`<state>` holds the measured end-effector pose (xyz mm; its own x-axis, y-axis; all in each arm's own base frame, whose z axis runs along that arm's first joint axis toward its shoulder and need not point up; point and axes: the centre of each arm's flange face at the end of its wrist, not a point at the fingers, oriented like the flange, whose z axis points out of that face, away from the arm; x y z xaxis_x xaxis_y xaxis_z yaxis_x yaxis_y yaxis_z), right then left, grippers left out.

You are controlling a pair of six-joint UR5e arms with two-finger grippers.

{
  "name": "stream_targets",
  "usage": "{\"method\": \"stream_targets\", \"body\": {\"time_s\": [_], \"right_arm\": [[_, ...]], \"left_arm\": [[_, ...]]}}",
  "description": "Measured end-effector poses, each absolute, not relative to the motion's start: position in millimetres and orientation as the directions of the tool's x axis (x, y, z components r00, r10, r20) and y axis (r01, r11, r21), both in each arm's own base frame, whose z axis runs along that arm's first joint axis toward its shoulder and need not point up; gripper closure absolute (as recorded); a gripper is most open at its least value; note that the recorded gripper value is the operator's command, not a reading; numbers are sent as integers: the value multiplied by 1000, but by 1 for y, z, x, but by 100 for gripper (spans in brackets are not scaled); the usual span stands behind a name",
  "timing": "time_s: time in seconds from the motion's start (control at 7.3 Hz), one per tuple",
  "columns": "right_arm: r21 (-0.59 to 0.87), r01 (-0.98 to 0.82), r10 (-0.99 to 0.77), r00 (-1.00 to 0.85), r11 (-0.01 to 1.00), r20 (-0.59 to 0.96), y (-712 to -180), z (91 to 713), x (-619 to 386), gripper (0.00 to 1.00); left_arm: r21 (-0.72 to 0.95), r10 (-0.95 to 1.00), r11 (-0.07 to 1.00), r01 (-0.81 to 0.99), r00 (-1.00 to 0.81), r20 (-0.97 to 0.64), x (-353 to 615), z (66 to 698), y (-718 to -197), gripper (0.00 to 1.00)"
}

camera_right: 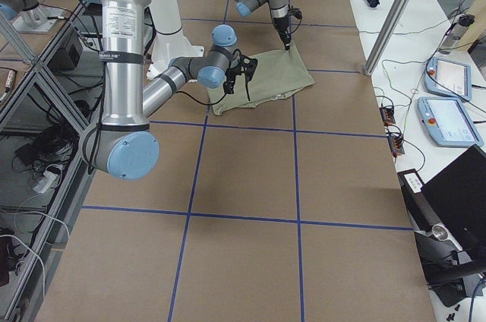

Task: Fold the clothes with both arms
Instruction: 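Pull the shirt corner away with the left gripper while the right releases, then release with the left gripper and move the right gripper to the shirt's side edge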

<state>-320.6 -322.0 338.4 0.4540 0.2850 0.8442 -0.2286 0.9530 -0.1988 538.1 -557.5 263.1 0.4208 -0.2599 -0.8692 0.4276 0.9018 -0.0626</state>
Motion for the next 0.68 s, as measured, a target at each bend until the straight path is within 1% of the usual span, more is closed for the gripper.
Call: {"method": "stream_targets", "body": {"time_s": [0.27,0.55,0.68], "right_arm": [[-193,-239,285,454,952,844,-323,339,-321,0],[-185,-255,287,457,949,842,-326,341,-324,0],[-177,-264,284,455,948,844,-329,339,-326,0]], "left_arm": [[21,-190,898,439,431,-882,532,257,-609,100],[83,-139,880,467,422,-896,538,244,-642,100],[107,-119,866,489,409,-905,546,236,-654,1]]}}
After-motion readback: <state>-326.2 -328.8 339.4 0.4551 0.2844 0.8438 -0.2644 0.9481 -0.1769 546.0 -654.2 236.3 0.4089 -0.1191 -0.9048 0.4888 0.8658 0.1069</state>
